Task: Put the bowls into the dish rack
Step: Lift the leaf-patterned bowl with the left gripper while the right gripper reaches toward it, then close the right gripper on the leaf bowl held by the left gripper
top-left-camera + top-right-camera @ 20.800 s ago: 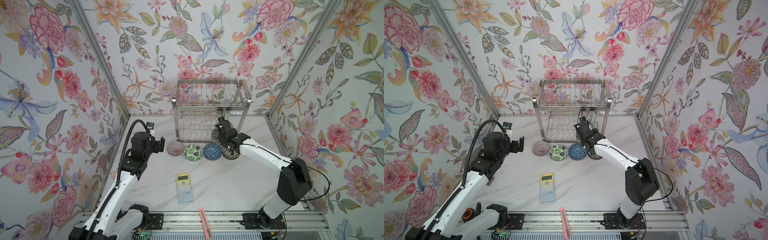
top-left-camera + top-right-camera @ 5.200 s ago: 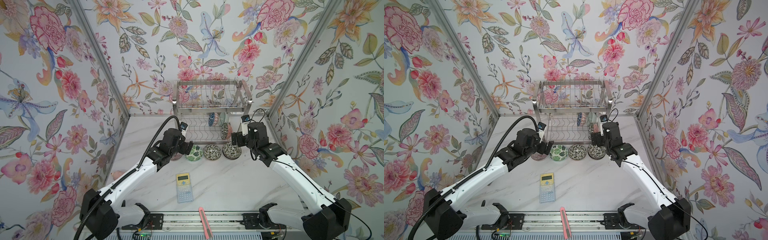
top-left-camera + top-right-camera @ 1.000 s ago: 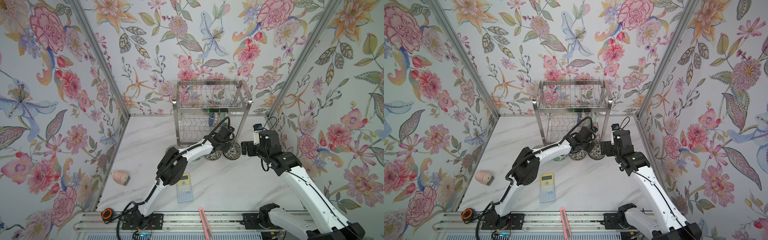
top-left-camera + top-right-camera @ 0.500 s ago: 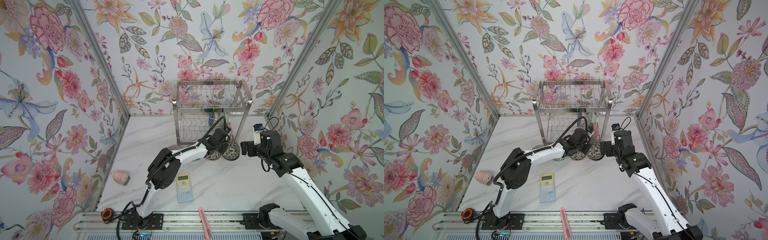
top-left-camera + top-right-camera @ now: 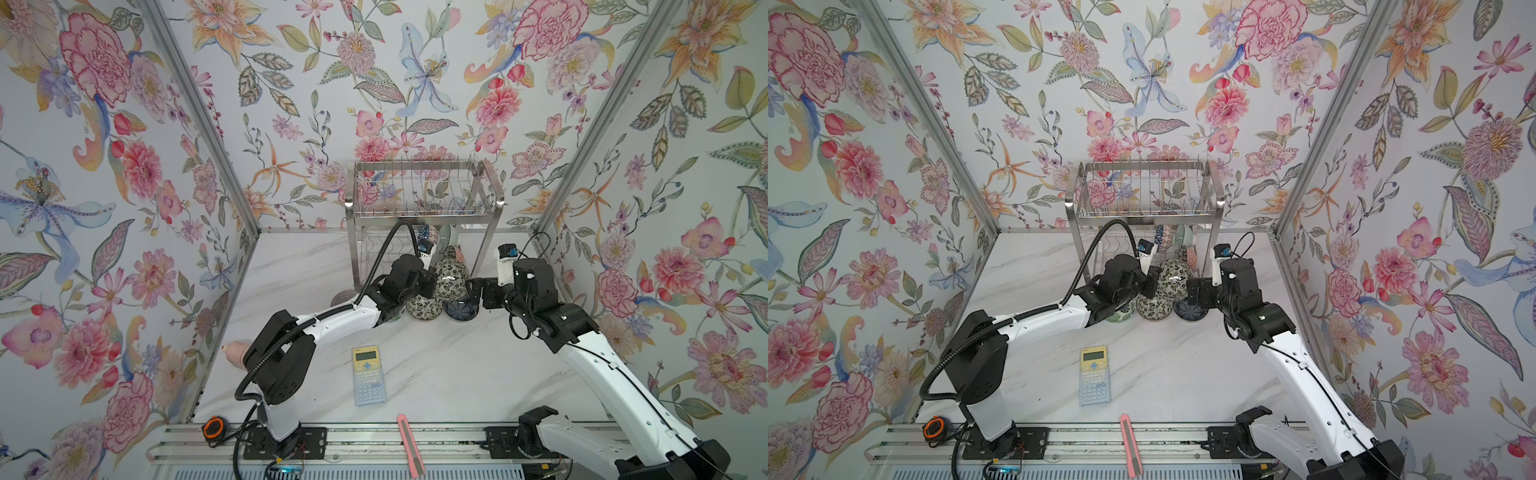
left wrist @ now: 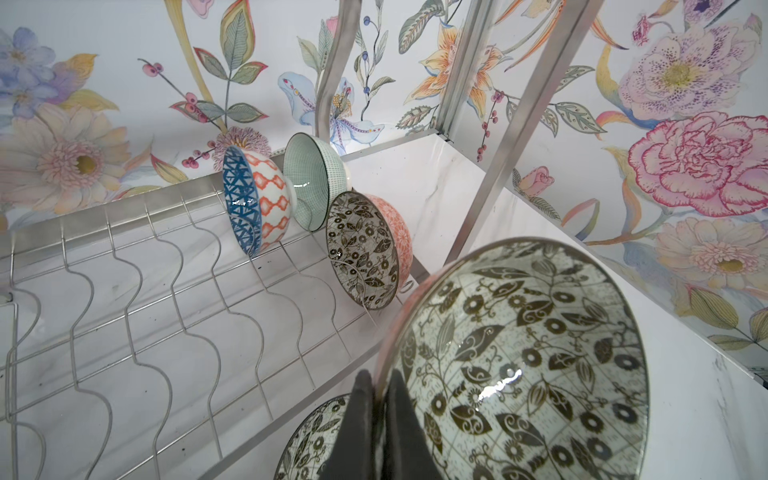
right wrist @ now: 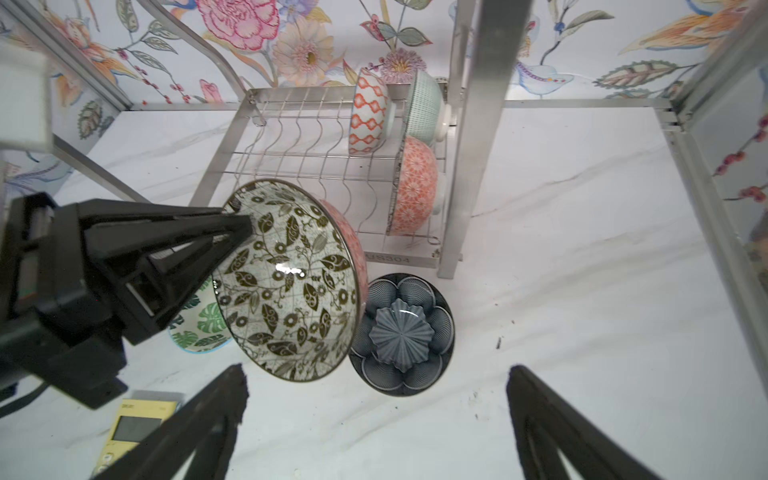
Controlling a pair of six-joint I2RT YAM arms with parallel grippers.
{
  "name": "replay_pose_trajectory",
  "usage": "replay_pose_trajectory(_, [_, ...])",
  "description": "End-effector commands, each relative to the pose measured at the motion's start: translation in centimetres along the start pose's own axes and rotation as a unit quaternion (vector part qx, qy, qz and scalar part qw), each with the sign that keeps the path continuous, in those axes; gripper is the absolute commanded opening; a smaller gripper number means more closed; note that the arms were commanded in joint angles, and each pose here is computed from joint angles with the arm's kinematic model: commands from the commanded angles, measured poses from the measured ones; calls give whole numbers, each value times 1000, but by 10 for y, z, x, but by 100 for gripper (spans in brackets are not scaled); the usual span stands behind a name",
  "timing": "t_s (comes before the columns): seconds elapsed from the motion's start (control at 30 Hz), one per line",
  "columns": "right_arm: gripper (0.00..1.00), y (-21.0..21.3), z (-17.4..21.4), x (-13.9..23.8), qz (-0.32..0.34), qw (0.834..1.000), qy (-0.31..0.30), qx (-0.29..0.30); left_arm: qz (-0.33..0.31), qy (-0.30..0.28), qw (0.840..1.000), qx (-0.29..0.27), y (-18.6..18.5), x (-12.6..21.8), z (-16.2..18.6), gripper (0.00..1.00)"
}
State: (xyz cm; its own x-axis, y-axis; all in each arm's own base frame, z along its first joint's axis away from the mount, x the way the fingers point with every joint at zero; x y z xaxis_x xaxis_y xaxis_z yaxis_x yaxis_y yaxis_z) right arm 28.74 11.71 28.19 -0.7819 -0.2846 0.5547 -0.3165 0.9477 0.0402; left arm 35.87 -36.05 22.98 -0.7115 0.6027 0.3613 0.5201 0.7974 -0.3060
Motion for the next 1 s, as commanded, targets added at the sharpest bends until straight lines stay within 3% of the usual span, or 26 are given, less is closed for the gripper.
replay_pose_trajectory(0.0, [99,17,-2,-21,-23,999,-6,-29,25,-67,997,40,-2,21,-30,0])
replay_pose_trajectory(0.07, [100,22,-2,-33,-19,999,-1,-36,25,-70,996,46,2,26,-28,0])
replay_pose_trajectory(0.47, [67,43,4,-82,-17,998,25,-61,32,-94,993,62,14,48,-29,0])
replay_pose_trajectory(0.57, [53,48,4,-89,-20,998,23,-63,34,-93,993,61,15,49,-27,0])
replay_pose_trajectory(0.8, [0,52,-8,-92,-12,998,9,-57,34,-91,993,61,19,52,-26,0])
replay_pose_trajectory(0.87, [0,52,-11,-91,-8,999,4,-51,31,-86,994,55,22,53,-26,0])
replay_pose_trajectory(0.9, [0,51,-13,-91,-5,999,1,-48,22,-75,996,50,27,53,-24,4])
replay_pose_trajectory(0.97, [0,49,-19,-90,4,999,-4,-39,7,-70,997,33,33,68,-37,52])
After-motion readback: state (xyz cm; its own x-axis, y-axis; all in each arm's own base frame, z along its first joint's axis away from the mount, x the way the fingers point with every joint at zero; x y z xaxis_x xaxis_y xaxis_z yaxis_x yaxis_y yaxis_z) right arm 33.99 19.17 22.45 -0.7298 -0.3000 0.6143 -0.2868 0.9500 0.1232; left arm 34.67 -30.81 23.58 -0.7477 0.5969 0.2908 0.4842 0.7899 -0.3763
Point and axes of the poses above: each gripper's point midway between its finger pads, its own x axis back along the fingers, its own y axis along the line the jaws close on, z = x × y, the point moved 4 cm from there along x, back along the fingers, and after that the axes turned 9 degrees about x, right-handed, at the moved point
